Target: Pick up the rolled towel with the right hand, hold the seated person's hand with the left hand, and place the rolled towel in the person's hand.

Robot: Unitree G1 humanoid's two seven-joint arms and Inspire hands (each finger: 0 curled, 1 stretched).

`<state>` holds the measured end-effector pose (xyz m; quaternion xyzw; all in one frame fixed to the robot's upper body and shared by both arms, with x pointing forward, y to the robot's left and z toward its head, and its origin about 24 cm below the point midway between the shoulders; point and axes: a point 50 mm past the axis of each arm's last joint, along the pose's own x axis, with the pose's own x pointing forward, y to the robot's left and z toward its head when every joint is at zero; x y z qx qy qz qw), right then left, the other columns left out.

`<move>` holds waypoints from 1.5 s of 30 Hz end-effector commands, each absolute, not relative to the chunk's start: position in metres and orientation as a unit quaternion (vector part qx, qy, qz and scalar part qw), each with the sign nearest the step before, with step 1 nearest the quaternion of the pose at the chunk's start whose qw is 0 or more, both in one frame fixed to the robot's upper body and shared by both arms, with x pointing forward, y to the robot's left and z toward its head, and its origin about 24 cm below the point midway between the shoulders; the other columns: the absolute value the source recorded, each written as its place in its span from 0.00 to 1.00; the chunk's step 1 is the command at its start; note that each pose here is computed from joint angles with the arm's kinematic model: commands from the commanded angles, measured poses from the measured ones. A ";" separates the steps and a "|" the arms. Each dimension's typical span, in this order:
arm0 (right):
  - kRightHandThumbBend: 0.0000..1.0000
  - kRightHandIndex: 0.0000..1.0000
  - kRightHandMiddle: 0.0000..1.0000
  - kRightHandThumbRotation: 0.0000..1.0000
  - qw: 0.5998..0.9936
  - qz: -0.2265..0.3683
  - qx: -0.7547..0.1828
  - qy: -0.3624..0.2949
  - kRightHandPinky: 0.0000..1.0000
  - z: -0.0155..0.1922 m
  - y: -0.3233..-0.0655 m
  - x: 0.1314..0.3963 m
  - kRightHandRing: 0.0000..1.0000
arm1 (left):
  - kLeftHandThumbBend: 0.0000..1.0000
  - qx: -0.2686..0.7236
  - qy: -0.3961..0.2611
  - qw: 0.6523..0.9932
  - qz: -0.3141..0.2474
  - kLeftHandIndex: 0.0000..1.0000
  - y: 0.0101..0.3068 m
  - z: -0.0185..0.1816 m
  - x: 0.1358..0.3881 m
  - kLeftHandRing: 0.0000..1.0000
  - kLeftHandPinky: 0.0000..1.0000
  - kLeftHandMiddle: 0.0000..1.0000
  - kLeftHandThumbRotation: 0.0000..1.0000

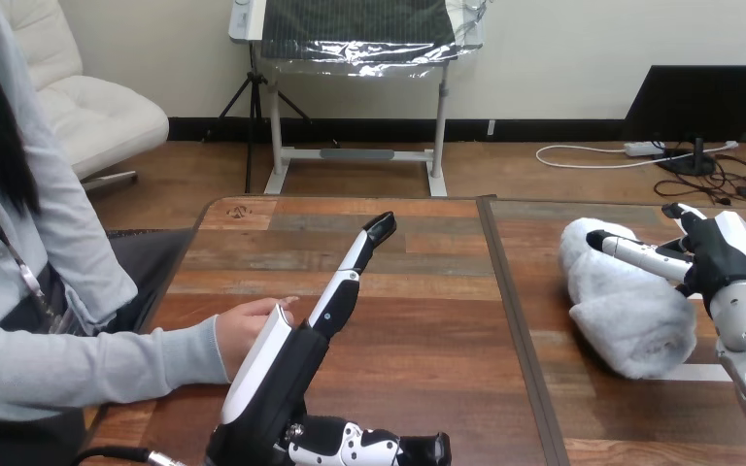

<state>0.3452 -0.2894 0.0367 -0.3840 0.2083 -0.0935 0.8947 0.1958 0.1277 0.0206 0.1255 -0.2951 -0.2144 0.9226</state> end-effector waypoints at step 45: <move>1.00 0.89 0.81 0.60 0.860 -0.057 -0.407 0.303 0.59 0.003 -0.274 0.332 0.75 | 1.00 0.131 -0.357 0.900 -0.210 1.00 0.132 0.042 0.190 1.00 1.00 1.00 0.48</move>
